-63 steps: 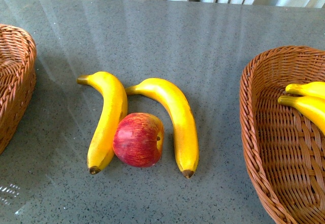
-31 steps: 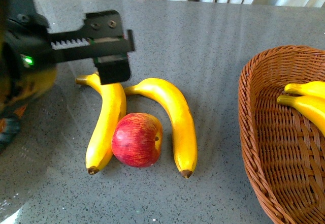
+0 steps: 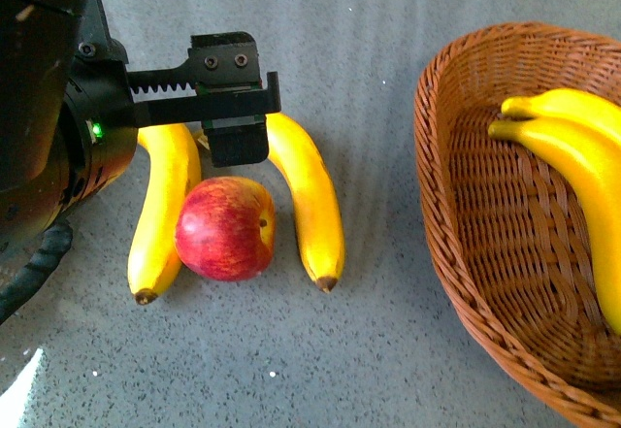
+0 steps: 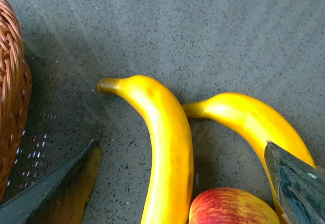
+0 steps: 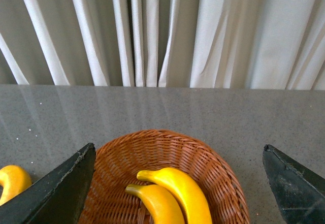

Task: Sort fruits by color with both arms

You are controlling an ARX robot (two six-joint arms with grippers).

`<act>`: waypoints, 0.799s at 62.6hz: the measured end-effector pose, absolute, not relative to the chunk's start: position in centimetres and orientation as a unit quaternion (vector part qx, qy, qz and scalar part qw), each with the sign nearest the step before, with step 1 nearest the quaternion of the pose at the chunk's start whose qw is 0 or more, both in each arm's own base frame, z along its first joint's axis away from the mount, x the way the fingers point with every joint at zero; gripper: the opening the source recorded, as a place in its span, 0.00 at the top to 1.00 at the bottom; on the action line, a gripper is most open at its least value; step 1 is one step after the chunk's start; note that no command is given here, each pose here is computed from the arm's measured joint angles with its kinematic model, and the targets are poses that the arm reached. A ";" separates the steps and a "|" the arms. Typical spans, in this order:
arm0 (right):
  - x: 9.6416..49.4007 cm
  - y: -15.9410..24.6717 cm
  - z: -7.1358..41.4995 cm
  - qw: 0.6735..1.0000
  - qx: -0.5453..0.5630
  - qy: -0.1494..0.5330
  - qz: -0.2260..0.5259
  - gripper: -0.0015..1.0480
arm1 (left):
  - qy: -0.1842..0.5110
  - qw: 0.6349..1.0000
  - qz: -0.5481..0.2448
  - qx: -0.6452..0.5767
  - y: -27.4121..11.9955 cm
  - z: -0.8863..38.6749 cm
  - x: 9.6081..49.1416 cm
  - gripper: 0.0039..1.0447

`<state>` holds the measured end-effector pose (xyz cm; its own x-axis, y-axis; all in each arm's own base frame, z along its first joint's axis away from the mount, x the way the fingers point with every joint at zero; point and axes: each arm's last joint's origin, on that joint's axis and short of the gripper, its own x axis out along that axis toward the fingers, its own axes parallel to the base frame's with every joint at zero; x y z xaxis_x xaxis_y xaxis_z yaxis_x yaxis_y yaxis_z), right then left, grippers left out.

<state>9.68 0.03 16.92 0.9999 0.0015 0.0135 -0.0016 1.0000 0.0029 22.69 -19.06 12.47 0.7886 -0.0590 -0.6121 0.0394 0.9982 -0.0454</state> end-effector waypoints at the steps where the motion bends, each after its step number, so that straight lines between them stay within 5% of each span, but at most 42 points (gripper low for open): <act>1: 9.7 0.0 16.9 1.000 0.001 -0.007 0.001 0.09 | 0.326 0.945 -0.026 -0.015 -19.1 12.4 22.7 0.09; 50: 9.7 0.0 16.9 1.000 0.001 -0.007 0.001 0.09 | 0.397 0.909 -0.127 0.016 -20.3 11.2 21.3 0.09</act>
<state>9.68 0.03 16.92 0.9999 0.0015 0.0135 -0.0016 1.0000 0.0029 21.26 -20.29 11.19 0.6528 -0.2177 -0.7256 0.2437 0.9673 -0.0709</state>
